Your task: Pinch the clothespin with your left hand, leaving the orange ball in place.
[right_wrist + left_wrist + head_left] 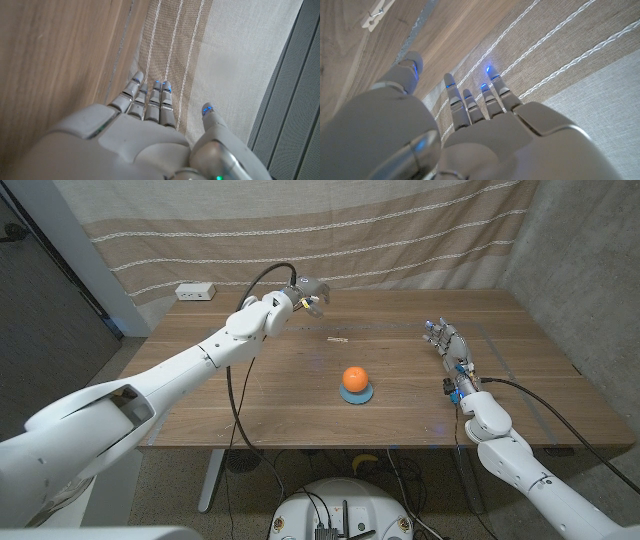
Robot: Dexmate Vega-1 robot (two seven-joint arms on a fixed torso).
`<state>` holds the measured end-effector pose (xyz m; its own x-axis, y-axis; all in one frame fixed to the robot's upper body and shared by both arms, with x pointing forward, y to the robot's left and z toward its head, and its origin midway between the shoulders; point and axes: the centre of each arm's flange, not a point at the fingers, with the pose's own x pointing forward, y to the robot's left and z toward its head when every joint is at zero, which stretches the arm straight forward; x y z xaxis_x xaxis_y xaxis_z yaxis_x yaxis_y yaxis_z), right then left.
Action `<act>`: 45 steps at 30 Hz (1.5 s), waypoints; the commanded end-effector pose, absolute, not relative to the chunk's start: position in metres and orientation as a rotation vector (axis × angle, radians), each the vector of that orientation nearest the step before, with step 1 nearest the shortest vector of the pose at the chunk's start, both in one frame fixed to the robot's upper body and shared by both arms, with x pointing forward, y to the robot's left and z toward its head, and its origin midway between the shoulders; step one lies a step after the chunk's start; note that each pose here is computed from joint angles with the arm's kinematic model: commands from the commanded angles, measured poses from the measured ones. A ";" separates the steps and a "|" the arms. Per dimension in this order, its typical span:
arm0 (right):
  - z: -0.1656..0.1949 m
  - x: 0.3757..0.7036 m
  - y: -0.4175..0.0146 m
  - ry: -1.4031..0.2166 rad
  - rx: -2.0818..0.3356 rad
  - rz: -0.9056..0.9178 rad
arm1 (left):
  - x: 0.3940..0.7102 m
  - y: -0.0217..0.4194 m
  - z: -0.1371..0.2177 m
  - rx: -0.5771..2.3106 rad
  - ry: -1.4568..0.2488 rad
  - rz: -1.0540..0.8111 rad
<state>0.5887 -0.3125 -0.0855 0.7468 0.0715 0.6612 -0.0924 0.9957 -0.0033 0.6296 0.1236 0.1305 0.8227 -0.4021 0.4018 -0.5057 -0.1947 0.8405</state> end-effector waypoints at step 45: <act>-0.096 0.583 -0.318 -0.701 0.037 0.079 | 0.660 0.111 0.102 1.828 -0.636 0.026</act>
<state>0.5813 -0.3166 -0.0951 0.7578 0.0601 0.6498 -0.0851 0.9964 0.0070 0.6536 0.1125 0.1052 0.8446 -0.4134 0.3402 -0.4511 -0.2070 0.8681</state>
